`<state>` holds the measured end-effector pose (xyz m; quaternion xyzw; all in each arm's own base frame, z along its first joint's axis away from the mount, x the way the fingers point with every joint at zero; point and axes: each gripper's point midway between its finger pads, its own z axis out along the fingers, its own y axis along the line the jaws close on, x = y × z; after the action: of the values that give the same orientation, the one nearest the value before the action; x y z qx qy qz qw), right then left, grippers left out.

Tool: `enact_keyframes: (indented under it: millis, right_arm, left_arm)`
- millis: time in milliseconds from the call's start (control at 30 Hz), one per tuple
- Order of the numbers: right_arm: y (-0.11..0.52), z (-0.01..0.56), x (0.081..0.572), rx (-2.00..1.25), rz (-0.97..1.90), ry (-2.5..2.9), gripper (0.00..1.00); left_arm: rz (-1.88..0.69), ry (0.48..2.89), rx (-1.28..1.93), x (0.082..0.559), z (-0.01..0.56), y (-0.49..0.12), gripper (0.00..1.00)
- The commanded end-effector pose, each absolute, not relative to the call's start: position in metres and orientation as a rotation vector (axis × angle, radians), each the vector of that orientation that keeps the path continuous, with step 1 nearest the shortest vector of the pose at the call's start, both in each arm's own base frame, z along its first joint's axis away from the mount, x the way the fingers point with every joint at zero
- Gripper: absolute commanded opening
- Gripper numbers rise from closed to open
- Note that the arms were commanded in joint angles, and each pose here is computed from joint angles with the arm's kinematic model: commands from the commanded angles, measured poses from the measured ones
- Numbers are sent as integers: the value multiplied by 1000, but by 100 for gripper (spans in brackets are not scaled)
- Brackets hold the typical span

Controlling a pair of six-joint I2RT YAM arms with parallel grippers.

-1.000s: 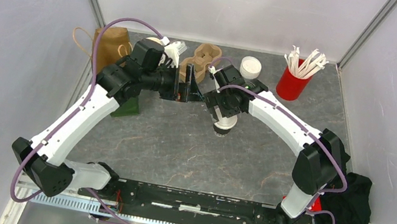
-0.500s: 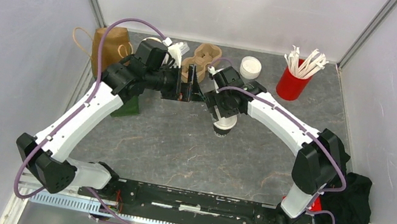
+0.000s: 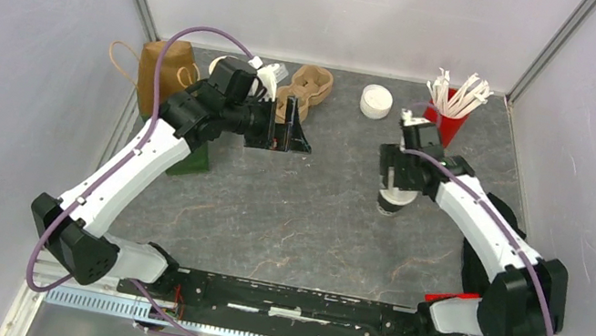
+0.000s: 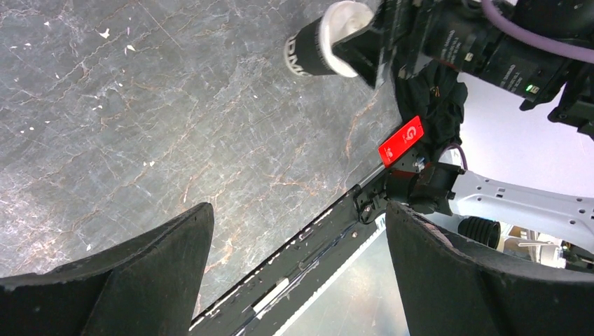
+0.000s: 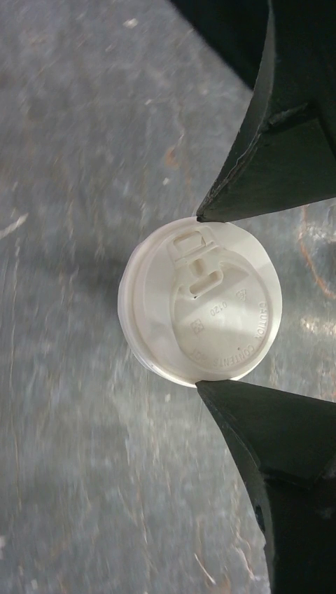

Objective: Pack the takeout coffee

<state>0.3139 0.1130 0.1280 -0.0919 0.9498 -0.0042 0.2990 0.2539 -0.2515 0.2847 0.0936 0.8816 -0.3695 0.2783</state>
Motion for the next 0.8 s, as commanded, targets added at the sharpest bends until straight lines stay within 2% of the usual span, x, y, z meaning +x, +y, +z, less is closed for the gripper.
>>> enact_keyframes:
  millis: [0,167,333,400,467,767]
  right_arm:
    - [32,99,273,-109,-321,2661,87]
    - [-6,100,258,32,-367,2652,89]
    - [-7,96,254,40,-323,2665,91]
    - [-5,98,255,30,-307,2661,95]
    - [-5,109,259,17,-312,2643,98]
    - [11,178,288,-21,-185,2492,98]
  left_arm:
    - [-1007,2290,328,257,306,-256,97]
    - [-996,2295,335,259,304,-256,98]
    - [-997,2308,334,261,301,-258,97]
    - [-997,2312,329,262,300,-258,97]
    - [-998,2319,323,262,298,-258,98]
    - [-996,2363,258,264,289,-259,97]
